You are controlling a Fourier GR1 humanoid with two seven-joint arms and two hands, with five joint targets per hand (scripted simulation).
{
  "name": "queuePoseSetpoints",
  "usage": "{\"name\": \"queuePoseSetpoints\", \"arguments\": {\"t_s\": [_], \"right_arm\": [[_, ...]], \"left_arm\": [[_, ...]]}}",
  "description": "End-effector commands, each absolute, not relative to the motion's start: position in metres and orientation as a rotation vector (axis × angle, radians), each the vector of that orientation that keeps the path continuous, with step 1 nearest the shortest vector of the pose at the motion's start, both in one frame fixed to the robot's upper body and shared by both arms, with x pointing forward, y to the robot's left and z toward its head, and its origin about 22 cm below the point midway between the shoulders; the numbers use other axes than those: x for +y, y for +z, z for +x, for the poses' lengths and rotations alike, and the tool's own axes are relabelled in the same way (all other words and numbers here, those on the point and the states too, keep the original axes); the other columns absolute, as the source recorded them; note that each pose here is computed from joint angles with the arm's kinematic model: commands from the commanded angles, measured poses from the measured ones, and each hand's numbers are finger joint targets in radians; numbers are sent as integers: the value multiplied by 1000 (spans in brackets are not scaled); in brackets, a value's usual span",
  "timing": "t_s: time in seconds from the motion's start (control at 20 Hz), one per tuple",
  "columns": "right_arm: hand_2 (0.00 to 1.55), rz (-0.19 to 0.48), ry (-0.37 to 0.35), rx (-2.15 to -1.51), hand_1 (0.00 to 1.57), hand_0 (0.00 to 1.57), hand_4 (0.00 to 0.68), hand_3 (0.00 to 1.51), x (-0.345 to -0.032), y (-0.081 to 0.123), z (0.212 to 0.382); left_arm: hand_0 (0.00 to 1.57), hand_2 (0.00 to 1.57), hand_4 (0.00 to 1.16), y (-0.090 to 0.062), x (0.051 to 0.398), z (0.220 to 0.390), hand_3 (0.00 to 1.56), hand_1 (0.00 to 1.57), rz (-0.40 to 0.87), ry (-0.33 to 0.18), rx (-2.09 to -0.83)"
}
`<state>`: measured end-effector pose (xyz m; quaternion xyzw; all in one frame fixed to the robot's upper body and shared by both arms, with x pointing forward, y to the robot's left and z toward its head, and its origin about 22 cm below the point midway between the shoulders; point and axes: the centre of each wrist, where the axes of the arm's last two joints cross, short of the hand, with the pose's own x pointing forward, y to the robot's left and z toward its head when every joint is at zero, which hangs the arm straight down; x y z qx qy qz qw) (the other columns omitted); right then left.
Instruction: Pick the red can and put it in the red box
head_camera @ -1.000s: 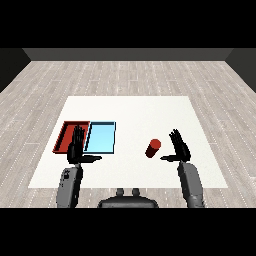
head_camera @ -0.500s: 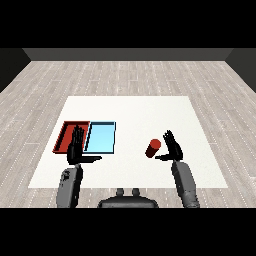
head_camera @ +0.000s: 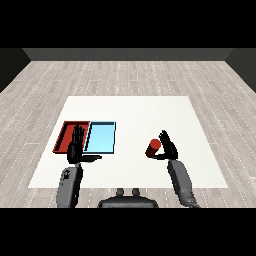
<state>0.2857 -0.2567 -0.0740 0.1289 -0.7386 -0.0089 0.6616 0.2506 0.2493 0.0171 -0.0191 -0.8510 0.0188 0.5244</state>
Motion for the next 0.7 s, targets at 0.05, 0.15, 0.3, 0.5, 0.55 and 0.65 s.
{"name": "queuePoseSetpoints", "arguments": {"t_s": [0.05,0.15,0.3,0.5,0.55,0.65], "right_arm": [[0,301,-19,-1644,0,0,0,0,-264,-69,293],[0,340,-22,-1662,0,0,0,0,-239,-87,284],[0,368,-42,-1658,0,0,0,0,-245,-66,296],[0,336,-26,-1652,0,0,0,0,-230,-70,300],[0,344,-19,-1645,0,0,0,0,-222,-59,316],[0,356,-48,-1643,0,0,0,0,-226,-87,296]], "left_arm": [[0,0,0,18,244,247,0,0,-51,44,-2038],[0,0,0,3,246,257,0,0,-13,34,-2027],[0,0,0,-5,260,253,0,0,-37,52,-2047],[0,0,0,14,261,231,0,0,-53,33,-2046],[0,0,0,4,248,257,0,0,-36,48,-2053],[0,0,0,12,250,236,0,0,-20,62,-2068]]}}
